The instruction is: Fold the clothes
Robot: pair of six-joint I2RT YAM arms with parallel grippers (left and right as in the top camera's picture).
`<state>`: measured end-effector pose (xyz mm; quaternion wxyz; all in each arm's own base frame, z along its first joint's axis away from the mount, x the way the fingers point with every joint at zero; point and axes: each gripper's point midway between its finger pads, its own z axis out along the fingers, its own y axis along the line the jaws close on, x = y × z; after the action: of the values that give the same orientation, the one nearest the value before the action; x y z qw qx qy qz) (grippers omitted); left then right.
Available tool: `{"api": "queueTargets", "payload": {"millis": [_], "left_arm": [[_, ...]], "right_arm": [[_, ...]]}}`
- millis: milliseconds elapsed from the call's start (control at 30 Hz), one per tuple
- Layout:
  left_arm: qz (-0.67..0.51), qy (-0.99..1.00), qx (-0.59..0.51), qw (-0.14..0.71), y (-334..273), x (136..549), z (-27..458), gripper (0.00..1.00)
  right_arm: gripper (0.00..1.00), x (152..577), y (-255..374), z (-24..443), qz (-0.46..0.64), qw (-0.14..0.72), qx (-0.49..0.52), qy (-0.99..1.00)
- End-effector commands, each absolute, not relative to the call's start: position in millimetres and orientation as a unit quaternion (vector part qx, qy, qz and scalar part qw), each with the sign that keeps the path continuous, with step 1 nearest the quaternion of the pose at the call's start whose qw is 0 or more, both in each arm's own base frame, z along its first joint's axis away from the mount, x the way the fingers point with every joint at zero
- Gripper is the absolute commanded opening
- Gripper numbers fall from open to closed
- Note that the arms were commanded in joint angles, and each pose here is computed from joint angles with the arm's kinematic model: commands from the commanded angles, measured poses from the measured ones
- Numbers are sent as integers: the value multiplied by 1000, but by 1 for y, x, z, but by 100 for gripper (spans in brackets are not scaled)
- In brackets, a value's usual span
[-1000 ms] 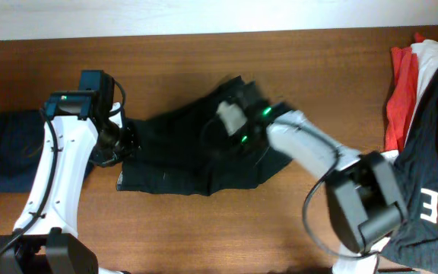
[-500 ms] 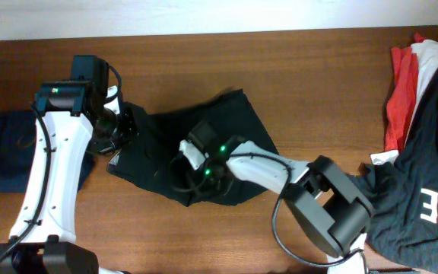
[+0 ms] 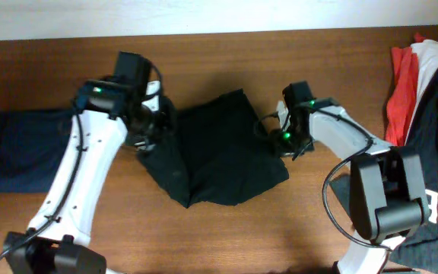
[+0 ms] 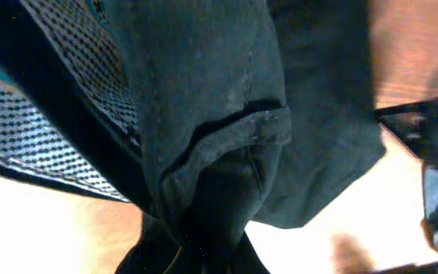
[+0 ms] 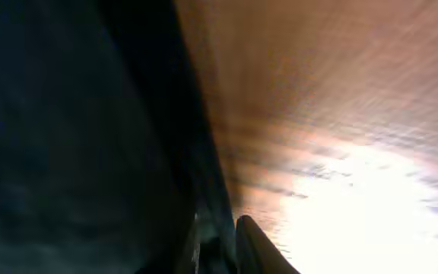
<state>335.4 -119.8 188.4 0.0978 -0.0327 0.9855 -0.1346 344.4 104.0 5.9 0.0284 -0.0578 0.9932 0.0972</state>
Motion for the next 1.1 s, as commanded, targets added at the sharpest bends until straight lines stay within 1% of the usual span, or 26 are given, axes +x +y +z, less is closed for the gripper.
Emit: {"api": "queueTargets", "payload": {"millis": [0,67,333,500,533,567,600,667,700,800,833,900,933,1000,1067], "left_arm": [[-163,981,-9,101,-163,337,189,1],[-167,981,9,98,-184,339,180,1],[-214,972,8,91,-262,357,140,1],[-255,963,38,81,-305,357,121,1],[-261,961,42,83,-312,359,117,2],[-261,961,42,83,-314,360,115,12],[-265,959,45,87,-317,362,115,33],[-283,952,55,105,-323,370,122,66],[-298,943,79,122,-326,377,130,71],[-293,935,102,172,-303,409,153,71],[-275,939,70,197,-272,435,159,71],[-244,944,27,221,-231,460,158,71],[-227,947,1,229,-207,472,154,71],[-215,947,-36,236,-170,489,148,71],[-208,947,-52,241,-154,500,139,71]], "right_arm": [[21,327,107,-12,97,11,-65,993],[21,324,107,-14,98,6,-59,993],[21,319,106,-14,96,-3,-58,994],[21,319,106,-14,96,-4,-58,994],[21,319,106,-14,96,-4,-58,994],[21,319,106,-14,96,-4,-58,994],[21,319,106,-14,96,-4,-58,994],[21,316,105,-14,95,-10,-58,994],[22,315,105,-14,94,-13,-57,994],[22,315,88,1,82,-24,-36,996],[22,321,77,16,80,-20,-20,996],[22,334,63,48,86,0,4,996],[22,344,60,76,103,19,10,994],[22,356,87,138,197,74,-55,976],[22,355,126,181,286,109,-110,946]]}}
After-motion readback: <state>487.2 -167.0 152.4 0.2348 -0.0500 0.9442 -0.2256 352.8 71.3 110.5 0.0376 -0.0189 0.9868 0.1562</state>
